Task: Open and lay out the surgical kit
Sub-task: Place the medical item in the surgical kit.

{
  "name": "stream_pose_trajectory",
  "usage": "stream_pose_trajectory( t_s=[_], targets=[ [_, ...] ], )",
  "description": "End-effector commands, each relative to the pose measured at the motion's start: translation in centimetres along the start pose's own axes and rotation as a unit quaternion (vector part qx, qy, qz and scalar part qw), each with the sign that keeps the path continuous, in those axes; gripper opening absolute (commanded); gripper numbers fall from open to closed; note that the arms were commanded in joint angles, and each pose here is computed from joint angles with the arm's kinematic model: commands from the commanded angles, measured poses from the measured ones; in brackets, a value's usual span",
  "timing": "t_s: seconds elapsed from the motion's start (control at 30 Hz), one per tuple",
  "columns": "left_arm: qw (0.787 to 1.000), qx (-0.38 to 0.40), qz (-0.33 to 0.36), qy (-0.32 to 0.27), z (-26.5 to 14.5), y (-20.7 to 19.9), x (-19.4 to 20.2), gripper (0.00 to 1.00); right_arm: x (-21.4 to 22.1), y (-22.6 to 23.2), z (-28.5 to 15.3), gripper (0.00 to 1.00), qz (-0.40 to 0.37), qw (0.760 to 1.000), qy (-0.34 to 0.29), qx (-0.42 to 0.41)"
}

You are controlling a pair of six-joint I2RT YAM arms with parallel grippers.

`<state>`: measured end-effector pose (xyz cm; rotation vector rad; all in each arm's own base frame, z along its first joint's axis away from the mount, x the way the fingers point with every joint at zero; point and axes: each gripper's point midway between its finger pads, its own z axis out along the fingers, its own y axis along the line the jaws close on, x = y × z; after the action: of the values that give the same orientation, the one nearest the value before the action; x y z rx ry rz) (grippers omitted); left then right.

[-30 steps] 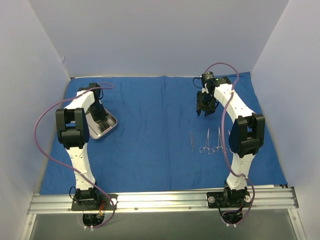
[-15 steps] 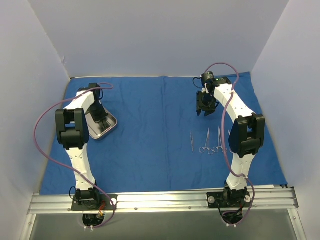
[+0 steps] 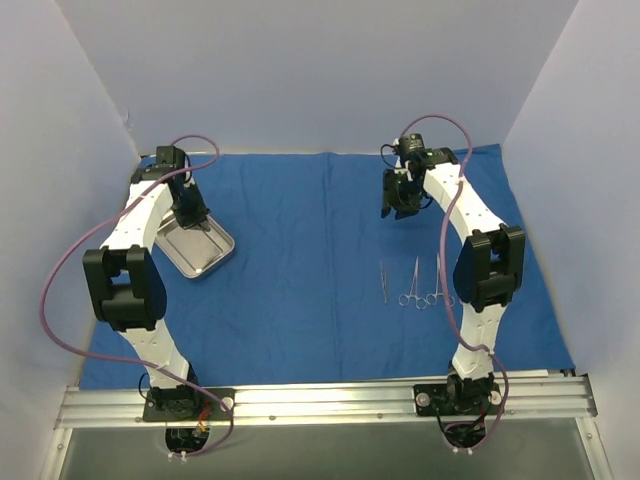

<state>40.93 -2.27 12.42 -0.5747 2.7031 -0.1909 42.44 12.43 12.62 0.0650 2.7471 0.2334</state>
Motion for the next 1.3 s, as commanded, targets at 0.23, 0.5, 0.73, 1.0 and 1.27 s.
stream_pose_trajectory(
  t_s=[0.23, 0.5, 0.73, 1.0, 1.27],
  targets=[
    [0.942, 0.314, 0.120, 0.003, -7.4, -14.9, 7.3, 0.02, -1.7, 14.7, -4.5, 0.53, -0.010, 0.960, -0.054, -0.274],
    [0.916, 0.363, 0.169, 0.026, -10.4, -19.3, 13.2, 0.02, -1.5, 20.0, -7.4, 0.52, 0.003, 0.928, -0.059, -0.369],
    [0.918, 0.355, 0.173, 0.042, -10.3, -19.7, 15.0, 0.02, 0.8, 21.0, -6.8, 0.48, 0.007, 0.923, -0.040, -0.381],
    [0.924, 0.340, 0.166, 0.049, -9.5, -19.3, 15.3, 0.02, 1.1, 21.1, -8.5, 0.45, -0.001, 0.924, -0.066, -0.377],
    [0.925, 0.337, 0.167, 0.053, -9.3, -19.5, 15.7, 0.02, 2.4, 22.5, -8.4, 0.41, -0.014, 0.921, -0.047, -0.387]
  ],
)
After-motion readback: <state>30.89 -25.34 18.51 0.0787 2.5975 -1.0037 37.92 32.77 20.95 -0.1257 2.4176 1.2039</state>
